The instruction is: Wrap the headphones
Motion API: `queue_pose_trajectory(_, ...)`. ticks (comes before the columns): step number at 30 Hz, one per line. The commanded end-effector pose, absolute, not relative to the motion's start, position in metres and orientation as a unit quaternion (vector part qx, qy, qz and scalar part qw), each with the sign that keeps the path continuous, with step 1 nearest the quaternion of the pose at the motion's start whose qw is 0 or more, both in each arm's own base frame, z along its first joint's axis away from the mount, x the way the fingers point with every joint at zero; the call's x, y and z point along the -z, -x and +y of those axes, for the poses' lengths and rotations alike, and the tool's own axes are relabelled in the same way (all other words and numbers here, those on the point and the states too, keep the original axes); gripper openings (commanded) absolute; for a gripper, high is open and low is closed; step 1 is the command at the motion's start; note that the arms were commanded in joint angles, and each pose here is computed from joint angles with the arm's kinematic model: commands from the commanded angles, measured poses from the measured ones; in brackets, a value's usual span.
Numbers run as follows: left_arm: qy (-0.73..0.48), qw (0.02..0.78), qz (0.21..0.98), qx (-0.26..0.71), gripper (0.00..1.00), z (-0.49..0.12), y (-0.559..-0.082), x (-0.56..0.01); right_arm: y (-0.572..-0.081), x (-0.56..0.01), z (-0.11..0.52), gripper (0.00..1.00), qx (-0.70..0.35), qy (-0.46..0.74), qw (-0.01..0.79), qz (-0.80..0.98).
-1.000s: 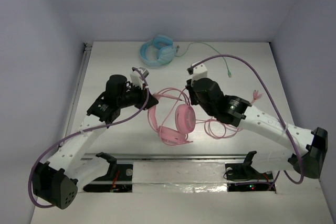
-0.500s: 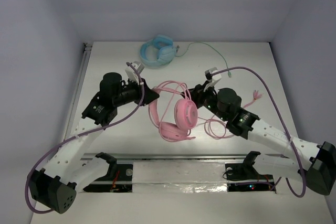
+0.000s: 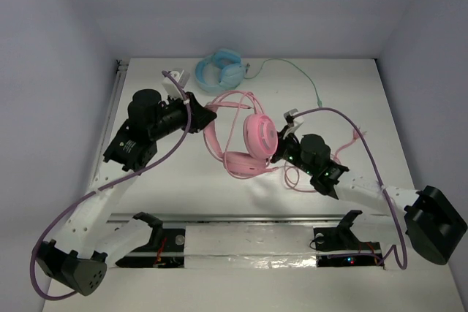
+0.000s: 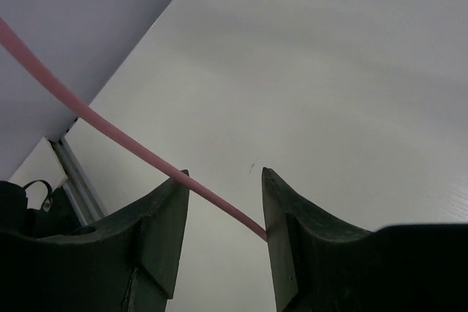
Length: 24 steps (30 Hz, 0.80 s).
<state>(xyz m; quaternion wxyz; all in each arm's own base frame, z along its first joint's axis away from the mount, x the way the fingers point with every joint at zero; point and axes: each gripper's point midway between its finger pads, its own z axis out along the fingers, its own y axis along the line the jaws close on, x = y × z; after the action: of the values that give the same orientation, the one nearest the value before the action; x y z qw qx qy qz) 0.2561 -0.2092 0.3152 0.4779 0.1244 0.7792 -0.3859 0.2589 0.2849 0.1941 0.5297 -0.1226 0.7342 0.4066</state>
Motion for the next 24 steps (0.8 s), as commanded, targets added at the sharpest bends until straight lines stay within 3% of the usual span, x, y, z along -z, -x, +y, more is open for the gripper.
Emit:
queue_pose_trajectory(1,-0.096,0.53,0.73,0.42,0.0,-0.21,-0.257,-0.38,-0.258,-0.206,0.291,0.5,-0.449,0.099,0.538,0.706)
queue_pose_trajectory(24,0.004,0.552,0.644,0.53,0.0,-0.203,-0.27,-0.432,-0.231,-0.131,0.292,0.54,-0.51,0.046,0.452,0.73)
